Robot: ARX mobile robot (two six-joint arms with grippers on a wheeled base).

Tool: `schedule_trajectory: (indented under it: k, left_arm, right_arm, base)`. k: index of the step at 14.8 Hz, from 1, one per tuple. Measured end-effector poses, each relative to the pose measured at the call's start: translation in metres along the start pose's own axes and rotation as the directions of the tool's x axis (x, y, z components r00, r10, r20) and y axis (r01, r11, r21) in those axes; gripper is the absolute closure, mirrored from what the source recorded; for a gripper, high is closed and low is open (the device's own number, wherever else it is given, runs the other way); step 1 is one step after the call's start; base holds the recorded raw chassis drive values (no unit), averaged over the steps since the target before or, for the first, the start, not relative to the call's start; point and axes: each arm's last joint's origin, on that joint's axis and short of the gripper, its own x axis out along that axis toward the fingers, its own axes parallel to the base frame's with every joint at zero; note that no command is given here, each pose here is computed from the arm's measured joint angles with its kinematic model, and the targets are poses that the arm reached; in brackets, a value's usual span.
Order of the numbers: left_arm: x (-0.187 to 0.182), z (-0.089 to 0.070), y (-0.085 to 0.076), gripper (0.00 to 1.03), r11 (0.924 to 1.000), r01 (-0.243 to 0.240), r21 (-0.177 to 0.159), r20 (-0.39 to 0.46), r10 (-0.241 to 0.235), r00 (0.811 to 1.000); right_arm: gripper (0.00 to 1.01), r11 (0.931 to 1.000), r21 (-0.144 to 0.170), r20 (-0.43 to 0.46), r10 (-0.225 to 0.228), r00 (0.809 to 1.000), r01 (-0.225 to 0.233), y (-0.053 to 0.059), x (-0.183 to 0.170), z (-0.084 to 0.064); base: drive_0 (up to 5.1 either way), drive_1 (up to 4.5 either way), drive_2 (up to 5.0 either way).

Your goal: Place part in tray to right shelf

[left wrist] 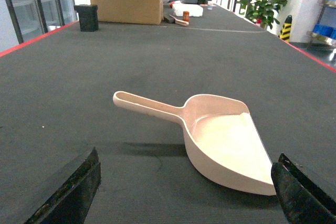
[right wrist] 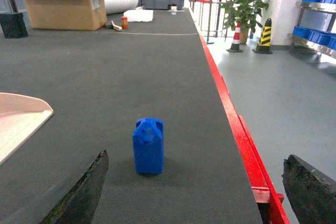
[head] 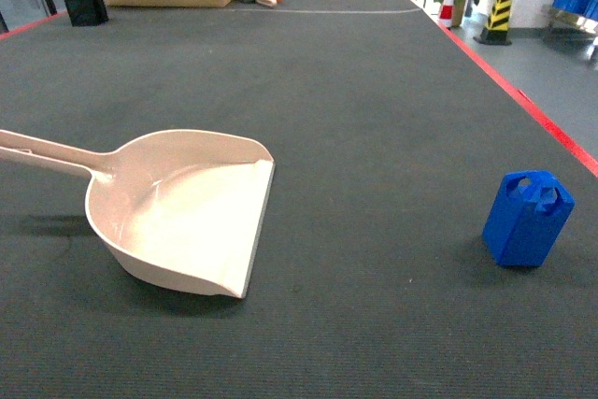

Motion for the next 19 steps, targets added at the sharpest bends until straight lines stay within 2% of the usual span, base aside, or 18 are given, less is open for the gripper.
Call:
schedule_trajectory:
  k: [19]
  left_arm:
    - [0.0,0.0,0.0,0.05,1.0,0.0,0.0,0.0,0.0,1.0]
  right_arm:
    - [0.03,1.0,0.0,0.0,0.0,1.0,0.0,0.0,0.0,0.0]
  base:
    - [0.0,0.0,0.0]
